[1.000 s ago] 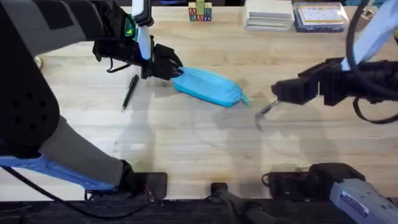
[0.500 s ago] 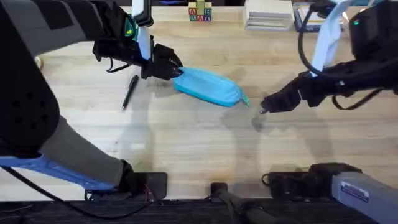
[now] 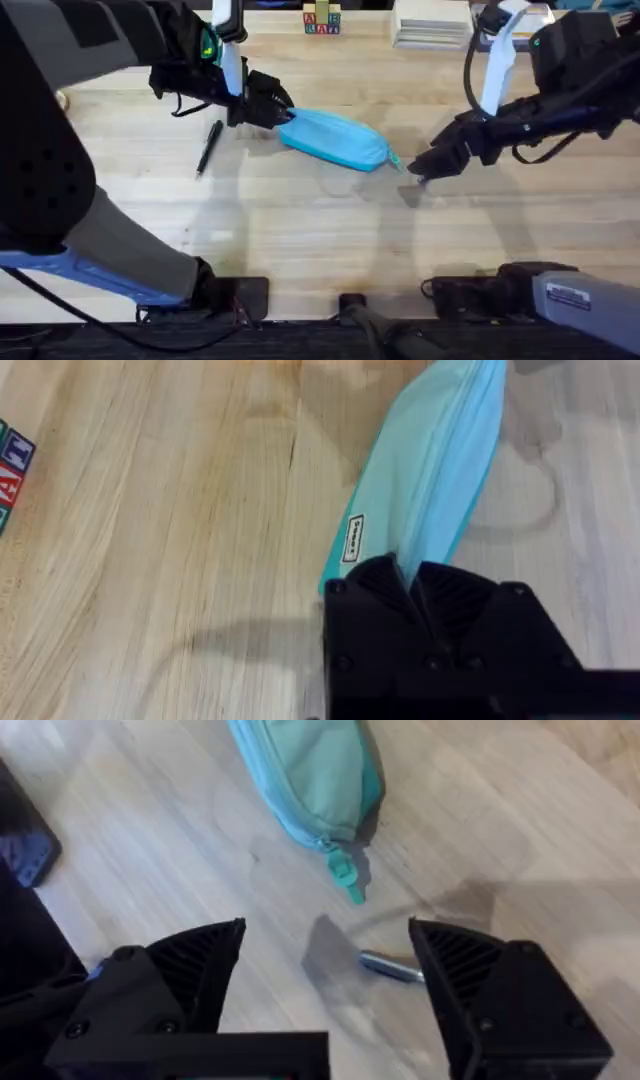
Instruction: Unzip the bag, pick up the pens from the table one at a time and place them inside, then zip the bag closed.
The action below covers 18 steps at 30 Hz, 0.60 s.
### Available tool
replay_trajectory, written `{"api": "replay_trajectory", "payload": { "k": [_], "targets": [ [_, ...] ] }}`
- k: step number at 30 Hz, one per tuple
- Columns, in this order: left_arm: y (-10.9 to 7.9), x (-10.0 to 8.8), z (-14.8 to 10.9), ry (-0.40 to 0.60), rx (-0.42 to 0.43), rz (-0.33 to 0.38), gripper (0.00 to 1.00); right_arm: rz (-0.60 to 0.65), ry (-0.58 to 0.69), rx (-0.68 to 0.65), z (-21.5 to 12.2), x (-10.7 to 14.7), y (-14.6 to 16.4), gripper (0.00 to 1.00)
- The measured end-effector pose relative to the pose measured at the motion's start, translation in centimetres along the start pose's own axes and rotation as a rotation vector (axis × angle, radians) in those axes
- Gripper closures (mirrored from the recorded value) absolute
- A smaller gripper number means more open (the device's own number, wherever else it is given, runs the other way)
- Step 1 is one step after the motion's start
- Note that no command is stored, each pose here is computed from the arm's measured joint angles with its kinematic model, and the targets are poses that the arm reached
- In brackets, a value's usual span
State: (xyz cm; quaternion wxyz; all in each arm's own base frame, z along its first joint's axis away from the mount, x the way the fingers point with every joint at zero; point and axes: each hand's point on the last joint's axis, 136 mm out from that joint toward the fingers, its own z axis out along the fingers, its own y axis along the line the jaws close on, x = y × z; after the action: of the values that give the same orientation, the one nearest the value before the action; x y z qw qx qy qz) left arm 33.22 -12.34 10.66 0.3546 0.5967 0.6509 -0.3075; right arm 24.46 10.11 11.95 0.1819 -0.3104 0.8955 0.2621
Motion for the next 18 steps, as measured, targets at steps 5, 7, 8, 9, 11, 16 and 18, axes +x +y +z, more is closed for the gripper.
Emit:
{"api": "replay_trajectory", "payload": {
  "k": [5, 7, 8, 9, 11, 16, 18],
  "targets": [
    [0.0, 0.0, 0.0, 0.000, 0.000, 0.000, 0.958, -0.020, 0.002, -0.008, 1.0, -0.3, -0.9, 0.005],
    [0.0, 0.0, 0.0, 0.000, 0.000, 0.000, 0.958, -0.021, 0.007, -0.012, 1.3, -0.2, -1.2, 0.005],
    [0.0, 0.0, 0.0, 0.000, 0.000, 0.000, 0.958, -0.022, 0.009, -0.014, 1.5, -0.2, -1.3, 0.005],
    [0.0, 0.0, 0.0, 0.000, 0.000, 0.000, 0.958, -0.021, 0.010, -0.016, 1.7, -0.2, -1.4, 0.005],
    [0.0, 0.0, 0.0, 0.000, 0.000, 0.000, 0.958, -0.019, 0.016, -0.023, 2.0, -0.2, -1.6, 0.005],
    [0.0, 0.0, 0.0, 0.000, 0.000, 0.000, 0.958, -0.041, 0.023, -0.034, 2.8, -0.4, -1.5, 0.005],
    [0.0, 0.0, 0.0, 0.000, 0.000, 0.000, 0.958, -0.061, 0.021, -0.037, 2.9, -0.6, -1.3, 0.005]
  ]
}}
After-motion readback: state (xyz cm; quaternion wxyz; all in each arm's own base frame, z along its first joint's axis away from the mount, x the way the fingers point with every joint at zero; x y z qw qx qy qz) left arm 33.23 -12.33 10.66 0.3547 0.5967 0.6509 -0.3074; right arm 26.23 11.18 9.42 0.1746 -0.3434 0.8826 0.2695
